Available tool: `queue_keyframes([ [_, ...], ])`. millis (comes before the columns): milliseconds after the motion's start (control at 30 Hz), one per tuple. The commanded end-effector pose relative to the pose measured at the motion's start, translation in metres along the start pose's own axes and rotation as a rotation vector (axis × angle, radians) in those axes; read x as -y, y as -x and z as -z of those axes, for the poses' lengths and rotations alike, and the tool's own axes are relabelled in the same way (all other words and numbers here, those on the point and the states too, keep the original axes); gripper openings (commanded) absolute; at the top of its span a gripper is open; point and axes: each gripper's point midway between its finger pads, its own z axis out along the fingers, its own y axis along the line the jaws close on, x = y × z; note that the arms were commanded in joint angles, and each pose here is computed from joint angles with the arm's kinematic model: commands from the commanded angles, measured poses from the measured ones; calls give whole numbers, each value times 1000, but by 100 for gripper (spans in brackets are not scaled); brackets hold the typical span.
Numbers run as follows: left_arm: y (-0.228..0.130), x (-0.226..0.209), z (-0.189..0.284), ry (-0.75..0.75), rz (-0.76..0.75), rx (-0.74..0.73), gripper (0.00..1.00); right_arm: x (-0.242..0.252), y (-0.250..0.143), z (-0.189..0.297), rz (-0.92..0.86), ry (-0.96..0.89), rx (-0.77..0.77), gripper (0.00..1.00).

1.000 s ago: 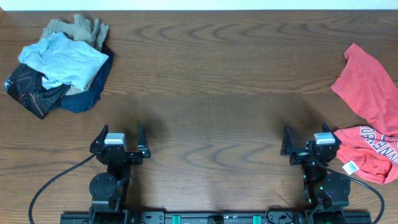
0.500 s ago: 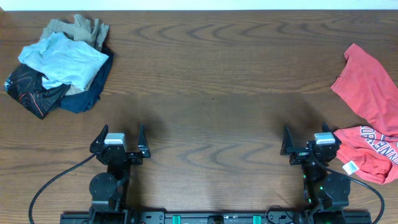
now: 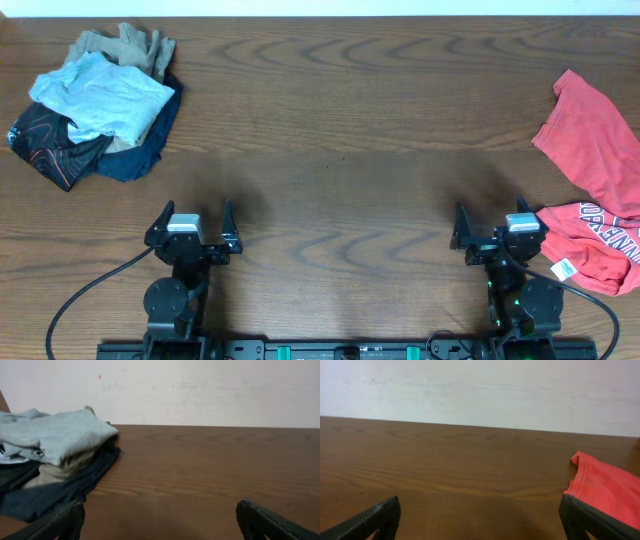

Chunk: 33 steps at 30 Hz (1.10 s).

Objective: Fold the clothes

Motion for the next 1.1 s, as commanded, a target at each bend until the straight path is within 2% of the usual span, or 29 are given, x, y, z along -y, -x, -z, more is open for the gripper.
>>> queue_keyframes([
  [0,-14,-2,-1,11,77,-43,98,1,-2,0,-77,0,-8,99],
  [233,2,0,3,7,92,-54,98,0,-8,-3,-96,-1,-54,99],
  [467,13,1,-4,23,86,-194,98,4,5,-7,-94,-26,-137,99],
  [667,18,2,-31,42,75,-374,98,5,7,-13,-90,-42,-355,99],
  [833,6,8,-54,37,75,-608,98,6,0,-19,-87,-52,-572,99],
  [1000,-2,11,-60,45,76,-854,98,19,-9,-25,-174,-135,-812,99],
  [1067,-2,11,-62,51,75,-899,98,26,-12,-28,-199,-165,-882,99],
])
